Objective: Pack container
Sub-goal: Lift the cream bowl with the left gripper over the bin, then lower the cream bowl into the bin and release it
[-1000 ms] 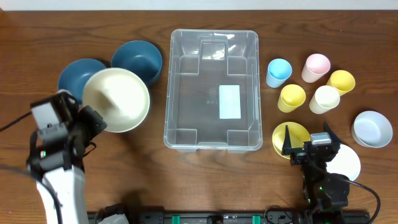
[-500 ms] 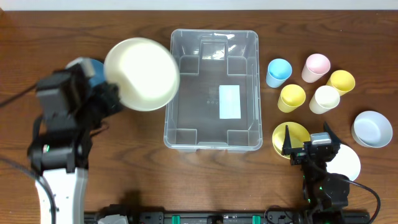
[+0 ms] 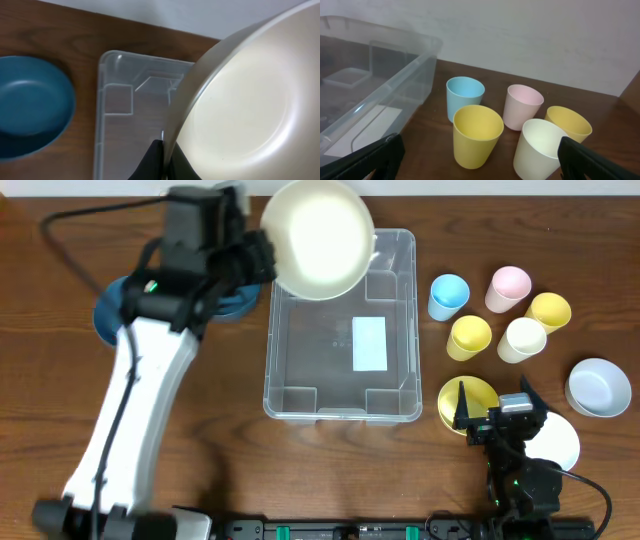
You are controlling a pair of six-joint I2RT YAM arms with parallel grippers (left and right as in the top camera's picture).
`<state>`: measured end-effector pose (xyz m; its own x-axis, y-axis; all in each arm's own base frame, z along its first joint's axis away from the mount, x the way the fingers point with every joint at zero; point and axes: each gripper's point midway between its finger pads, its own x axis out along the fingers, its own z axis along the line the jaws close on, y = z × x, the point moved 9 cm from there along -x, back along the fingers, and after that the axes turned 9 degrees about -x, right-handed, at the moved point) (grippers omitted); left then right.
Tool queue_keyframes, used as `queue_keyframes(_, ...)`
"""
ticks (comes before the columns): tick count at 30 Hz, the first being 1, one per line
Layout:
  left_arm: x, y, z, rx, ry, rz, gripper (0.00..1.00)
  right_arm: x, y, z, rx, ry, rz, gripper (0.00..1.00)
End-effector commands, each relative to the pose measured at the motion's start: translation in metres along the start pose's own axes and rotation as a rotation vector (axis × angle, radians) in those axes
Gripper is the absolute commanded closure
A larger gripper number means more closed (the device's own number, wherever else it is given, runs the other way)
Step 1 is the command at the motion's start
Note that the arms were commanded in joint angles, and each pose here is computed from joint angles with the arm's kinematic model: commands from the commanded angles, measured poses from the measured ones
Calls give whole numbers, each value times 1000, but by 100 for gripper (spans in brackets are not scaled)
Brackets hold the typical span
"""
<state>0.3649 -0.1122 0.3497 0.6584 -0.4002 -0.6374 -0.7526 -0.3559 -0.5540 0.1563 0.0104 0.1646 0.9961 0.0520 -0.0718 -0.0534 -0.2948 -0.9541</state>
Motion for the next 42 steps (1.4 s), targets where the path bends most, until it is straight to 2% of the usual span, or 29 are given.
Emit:
queue_keyframes(1,23,-5,-11,59,-30,0,94,0,0,2,-8,-14,-4,1)
queue_keyframes(8,81,11,-8,133,-161,44,94,0,0,2,-8,-14,-4,1)
queue_keyframes(22,170,45,19,141,-235,181,94,0,0,2,-8,-14,-4,1)
queue_keyframes(28,186,58,27,143,-257,226,94,0,0,2,-8,-14,-4,1)
queue_keyframes(31,189,62,27,147,-261,239,87,0,0,2,-8,-14,-4,1)
queue_keyframes(35,188,60,24,148,-252,226,83,0,0,2,-8,-14,-4,1)
queue_keyframes(42,172,49,14,153,-226,186,83,0,0,2,-8,-14,-4,1)
